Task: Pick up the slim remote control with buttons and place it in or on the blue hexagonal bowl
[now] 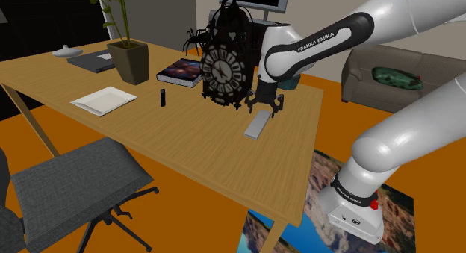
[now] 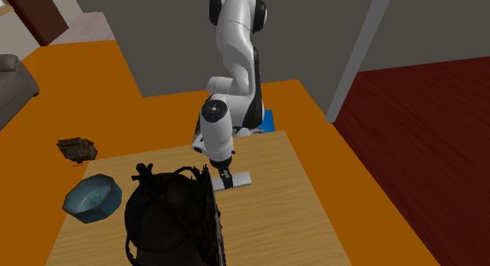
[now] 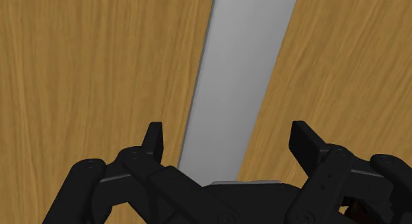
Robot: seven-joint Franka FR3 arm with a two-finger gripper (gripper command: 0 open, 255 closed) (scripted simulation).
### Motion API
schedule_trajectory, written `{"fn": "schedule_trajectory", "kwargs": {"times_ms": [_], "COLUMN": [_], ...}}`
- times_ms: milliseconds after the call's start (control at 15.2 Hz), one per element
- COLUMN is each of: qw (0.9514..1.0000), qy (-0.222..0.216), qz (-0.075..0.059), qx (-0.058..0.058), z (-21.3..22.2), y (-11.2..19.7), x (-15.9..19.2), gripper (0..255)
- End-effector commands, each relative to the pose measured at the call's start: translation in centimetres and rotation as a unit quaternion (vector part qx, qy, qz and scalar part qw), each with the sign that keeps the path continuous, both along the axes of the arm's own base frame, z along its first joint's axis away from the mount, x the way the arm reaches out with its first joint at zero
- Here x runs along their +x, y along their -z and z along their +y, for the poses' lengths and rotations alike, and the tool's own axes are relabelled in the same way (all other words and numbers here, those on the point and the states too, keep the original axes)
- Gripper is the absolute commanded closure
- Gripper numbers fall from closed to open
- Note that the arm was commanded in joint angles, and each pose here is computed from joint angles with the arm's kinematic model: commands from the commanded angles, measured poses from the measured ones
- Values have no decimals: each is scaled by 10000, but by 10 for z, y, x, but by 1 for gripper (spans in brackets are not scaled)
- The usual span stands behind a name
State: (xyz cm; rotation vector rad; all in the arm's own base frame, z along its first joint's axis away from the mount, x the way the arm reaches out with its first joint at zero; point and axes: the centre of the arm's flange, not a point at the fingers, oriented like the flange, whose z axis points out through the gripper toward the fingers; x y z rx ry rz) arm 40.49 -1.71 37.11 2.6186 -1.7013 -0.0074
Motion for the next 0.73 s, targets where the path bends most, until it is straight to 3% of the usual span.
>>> {"fn": "schedule_trajectory", "kwargs": {"times_ms": [0,330,660], "qw": [10000,10000,10000], "qy": [97,97,97], "qz": [-6,-6,-6], "qx": [-12,-12,-12], "z": [-2,-3,-3], "y": [11,41,41], "x": [3,2,2], "gripper": [0,0,0]}}
